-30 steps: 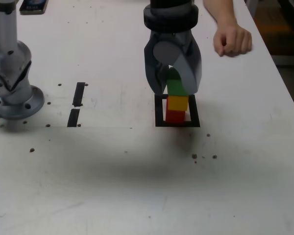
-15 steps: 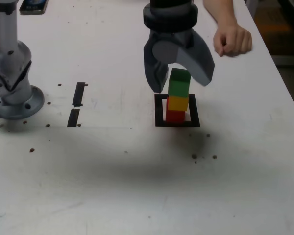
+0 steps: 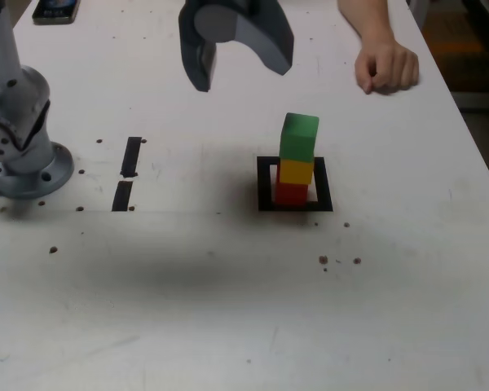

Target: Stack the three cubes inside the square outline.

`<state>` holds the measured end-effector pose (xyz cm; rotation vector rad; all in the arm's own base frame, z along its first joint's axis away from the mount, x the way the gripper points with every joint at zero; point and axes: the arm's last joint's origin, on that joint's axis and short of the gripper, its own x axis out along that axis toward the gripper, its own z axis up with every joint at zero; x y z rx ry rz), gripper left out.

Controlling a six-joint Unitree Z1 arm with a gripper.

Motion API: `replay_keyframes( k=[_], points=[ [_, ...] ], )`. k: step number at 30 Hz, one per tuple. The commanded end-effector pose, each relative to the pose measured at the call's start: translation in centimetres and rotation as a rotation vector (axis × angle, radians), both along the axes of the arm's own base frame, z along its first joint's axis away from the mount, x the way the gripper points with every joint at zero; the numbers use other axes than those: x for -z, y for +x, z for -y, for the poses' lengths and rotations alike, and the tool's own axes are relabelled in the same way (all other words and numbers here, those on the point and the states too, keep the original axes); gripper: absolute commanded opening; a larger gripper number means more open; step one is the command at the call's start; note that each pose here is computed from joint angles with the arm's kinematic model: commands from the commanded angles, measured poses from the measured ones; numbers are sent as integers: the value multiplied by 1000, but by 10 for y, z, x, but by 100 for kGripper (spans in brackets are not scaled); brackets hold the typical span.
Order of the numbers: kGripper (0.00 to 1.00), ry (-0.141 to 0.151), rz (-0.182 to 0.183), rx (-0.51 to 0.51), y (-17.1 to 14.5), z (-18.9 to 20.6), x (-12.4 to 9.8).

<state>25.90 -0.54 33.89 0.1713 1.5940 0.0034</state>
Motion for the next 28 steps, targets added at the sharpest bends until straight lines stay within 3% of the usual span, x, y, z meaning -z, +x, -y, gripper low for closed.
replay_keyframes(
  k=[1,8,11,17,28],
  points=[
    [91,-5,-12,-10,-2,-2,4],
    [91,-49,-70,-57,-8,-8,33],
    [91,-69,-52,-70,-8,-11,49],
    [91,-70,-9,-65,-5,-13,68],
    [91,-72,-13,-64,1,-14,89]
  ],
)
